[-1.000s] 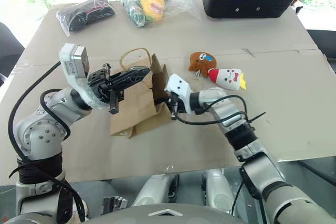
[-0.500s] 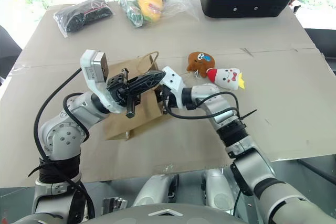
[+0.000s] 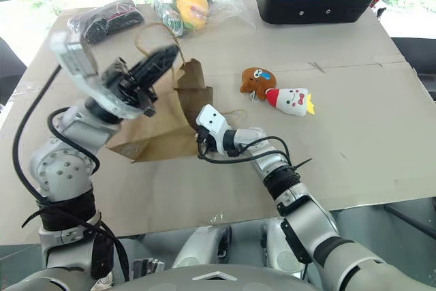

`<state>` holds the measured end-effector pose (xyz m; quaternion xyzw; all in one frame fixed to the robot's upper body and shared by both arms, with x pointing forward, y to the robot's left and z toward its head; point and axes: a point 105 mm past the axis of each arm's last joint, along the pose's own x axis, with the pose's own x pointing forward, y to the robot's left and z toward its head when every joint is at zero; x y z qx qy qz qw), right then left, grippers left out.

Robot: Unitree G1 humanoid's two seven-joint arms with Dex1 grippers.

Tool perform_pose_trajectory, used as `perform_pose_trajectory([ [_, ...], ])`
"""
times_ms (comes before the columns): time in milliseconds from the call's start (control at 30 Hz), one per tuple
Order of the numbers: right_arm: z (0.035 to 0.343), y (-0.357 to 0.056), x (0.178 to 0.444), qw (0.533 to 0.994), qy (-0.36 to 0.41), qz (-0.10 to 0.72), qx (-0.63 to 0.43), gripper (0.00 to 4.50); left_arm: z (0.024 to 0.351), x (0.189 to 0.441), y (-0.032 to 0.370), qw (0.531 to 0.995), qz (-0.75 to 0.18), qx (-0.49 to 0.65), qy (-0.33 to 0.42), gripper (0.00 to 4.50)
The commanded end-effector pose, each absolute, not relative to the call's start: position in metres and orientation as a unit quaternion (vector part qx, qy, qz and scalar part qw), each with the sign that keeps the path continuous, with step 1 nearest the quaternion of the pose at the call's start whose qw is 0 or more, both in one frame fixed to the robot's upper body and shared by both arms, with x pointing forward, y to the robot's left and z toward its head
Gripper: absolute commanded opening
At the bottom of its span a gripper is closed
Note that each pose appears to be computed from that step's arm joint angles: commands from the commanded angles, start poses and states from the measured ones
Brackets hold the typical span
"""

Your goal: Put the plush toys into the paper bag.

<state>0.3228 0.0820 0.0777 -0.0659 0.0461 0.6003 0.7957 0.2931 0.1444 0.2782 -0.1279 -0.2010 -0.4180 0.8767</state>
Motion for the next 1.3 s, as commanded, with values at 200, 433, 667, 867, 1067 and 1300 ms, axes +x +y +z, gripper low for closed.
perform_pose_trajectory([
  [200,0.049,0.084,0.331,0.833,0.105,0.536,-0.094,0.11,0.309,0.295,0.16,0.899,-0.332,-0.067,-0.279,0.0],
  [433,0.103,0.083,0.338,0.852,-0.003,0.519,-0.07,0.11,0.285,0.296,0.158,0.905,-0.335,-0.007,-0.261,0.0],
  [667,0.159,0.032,0.325,0.839,-0.047,0.539,-0.056,0.9,0.265,0.297,0.172,0.906,-0.321,-0.085,-0.262,0.0],
  [867,0.216,-0.043,0.308,0.861,-0.063,0.485,-0.137,3.72,0.258,0.296,0.173,0.887,-0.376,-0.117,-0.243,0.0],
  [1067,0.209,-0.126,0.354,0.903,0.049,0.33,-0.27,3.72,0.263,0.296,0.183,0.868,-0.421,-0.12,-0.236,0.0],
  [1300,0.122,-0.151,0.397,0.878,0.204,0.305,-0.307,3.22,0.269,0.299,0.182,0.86,-0.433,-0.119,-0.242,0.0],
])
